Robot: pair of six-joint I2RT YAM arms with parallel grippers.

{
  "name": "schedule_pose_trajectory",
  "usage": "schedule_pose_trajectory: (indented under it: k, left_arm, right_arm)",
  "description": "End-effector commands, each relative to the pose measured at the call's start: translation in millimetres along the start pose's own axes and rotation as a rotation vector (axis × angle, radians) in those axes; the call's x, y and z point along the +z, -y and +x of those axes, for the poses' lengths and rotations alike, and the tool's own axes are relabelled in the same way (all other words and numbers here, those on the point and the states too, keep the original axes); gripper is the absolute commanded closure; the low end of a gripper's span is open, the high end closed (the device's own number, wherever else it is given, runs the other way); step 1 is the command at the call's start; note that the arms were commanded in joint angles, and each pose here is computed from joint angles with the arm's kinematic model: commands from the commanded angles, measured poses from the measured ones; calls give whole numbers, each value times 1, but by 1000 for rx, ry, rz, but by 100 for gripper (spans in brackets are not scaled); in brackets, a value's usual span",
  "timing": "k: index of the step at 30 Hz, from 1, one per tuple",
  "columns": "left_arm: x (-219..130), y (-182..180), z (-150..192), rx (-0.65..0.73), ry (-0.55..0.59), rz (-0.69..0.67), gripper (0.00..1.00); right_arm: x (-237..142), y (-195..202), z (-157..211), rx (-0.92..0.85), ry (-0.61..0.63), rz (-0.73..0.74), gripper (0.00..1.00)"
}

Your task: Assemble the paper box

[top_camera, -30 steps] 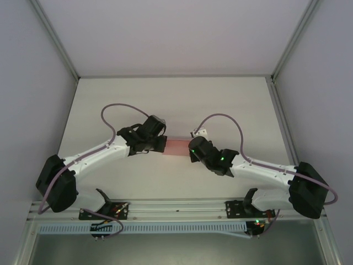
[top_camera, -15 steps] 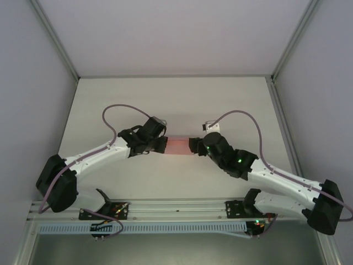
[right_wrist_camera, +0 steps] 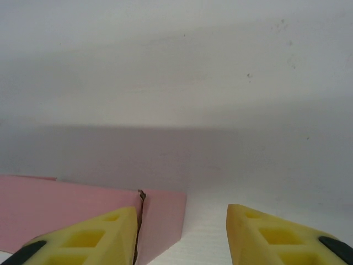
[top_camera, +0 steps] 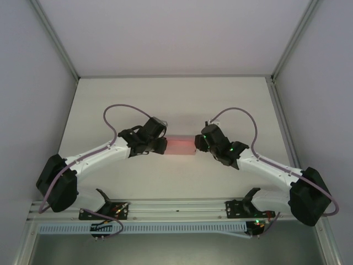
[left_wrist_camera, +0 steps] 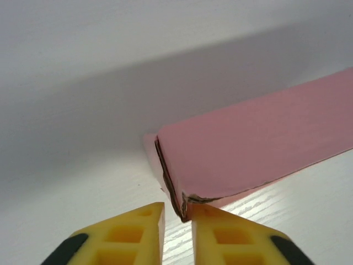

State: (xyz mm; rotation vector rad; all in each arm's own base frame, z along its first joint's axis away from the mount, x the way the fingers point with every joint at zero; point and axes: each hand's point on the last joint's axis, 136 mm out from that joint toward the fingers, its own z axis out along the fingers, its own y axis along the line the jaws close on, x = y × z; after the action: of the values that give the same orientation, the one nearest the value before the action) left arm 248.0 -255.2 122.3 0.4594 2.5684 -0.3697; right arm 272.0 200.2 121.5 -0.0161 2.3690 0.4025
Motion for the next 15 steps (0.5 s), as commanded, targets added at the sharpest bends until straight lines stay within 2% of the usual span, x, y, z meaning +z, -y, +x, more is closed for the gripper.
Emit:
schedule_pose_trajectory:
  k: [1,2,5,8,10,12,13,15]
  left_arm:
    - [-6,4,6,38,-27,18,77]
    - [-9,6,6,44,-22,32,77]
    - [-21,10,3,42,-3,64,62]
    - [-33,13,-4,26,24,85,39]
    - [-39,9,-8,-14,37,81,28]
    - [-39,0,-13,-72,48,68,7]
    - [-39,-6,-18,-102,62,66,2]
    - [-32,-19,-25,-172,78,73,0]
  right_arm:
    - [10,17,36,23,-89,30,54]
    - [11,20,42,22,-100,30,55]
    - [14,28,55,26,-130,50,55]
    - [17,36,64,25,-150,81,56]
    - [20,40,70,24,-172,98,56]
    - [20,42,74,17,-186,108,57]
    - [21,43,74,18,-187,114,57]
    - [21,44,74,13,-187,118,57]
